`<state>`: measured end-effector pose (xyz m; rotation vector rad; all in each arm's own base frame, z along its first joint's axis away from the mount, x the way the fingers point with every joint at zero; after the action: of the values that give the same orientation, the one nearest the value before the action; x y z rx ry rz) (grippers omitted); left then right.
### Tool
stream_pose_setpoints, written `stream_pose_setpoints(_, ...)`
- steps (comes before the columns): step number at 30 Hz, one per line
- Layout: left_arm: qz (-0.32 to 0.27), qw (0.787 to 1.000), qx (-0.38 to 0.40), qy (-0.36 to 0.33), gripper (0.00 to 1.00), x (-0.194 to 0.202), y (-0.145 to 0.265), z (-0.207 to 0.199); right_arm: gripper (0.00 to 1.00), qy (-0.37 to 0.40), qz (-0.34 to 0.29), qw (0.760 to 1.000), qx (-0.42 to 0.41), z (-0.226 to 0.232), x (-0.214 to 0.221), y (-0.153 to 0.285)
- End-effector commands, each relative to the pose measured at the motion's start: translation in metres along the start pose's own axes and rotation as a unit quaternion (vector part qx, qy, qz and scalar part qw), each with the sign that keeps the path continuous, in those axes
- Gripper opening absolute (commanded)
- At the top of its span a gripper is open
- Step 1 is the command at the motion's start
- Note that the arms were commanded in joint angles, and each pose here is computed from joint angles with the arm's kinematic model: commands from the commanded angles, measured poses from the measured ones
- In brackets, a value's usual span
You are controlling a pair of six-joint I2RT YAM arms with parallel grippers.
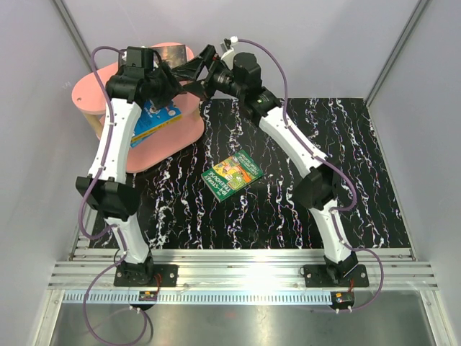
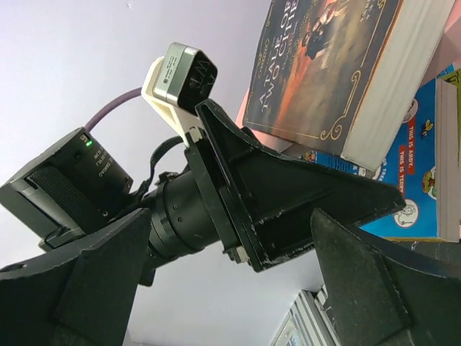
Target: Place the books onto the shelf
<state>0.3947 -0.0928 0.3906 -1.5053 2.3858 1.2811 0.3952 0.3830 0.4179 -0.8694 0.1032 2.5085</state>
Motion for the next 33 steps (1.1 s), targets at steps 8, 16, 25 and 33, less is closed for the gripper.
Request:
stream_pose_setpoints(8, -0.043, 0.995, 0.059, 0.070, 0.63, -0.026, -0.021, -0.019, 1.00, 0.022, 0.041, 0.998, -0.040, 0.022, -0.016, 0.041)
stream_pose_setpoints(16, -0.029, 0.983, 0.121, 0.135, 0.68, -0.026, -0.055, -0.035, 1.00, 0.048, 0.071, 0.996, -0.015, 0.028, -0.008, 0.087)
stream_pose_setpoints(25, 0.008, 0.968, 0.195, 0.156, 0.93, -0.014, -0.081, -0.064, 1.00, 0.083, 0.082, 0.991, 0.063, 0.021, 0.001, 0.154)
stream_pose_setpoints(33, 0.037, 0.949, 0.286, 0.130, 0.99, -0.002, -0.018, -0.084, 1.00, 0.026, 0.084, 0.973, 0.212, -0.036, 0.032, 0.239)
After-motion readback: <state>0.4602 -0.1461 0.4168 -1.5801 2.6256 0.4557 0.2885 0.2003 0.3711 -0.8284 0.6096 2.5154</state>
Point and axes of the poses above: each gripper's point midway between its finger pads, its own y axis back along the fingers, its own z axis along the line the jaws close on, x = y × z, the point moved 10 cm from there along y, back along the fingers, and after that the axes turned 14 degrees about y, right-handed, at the moved point
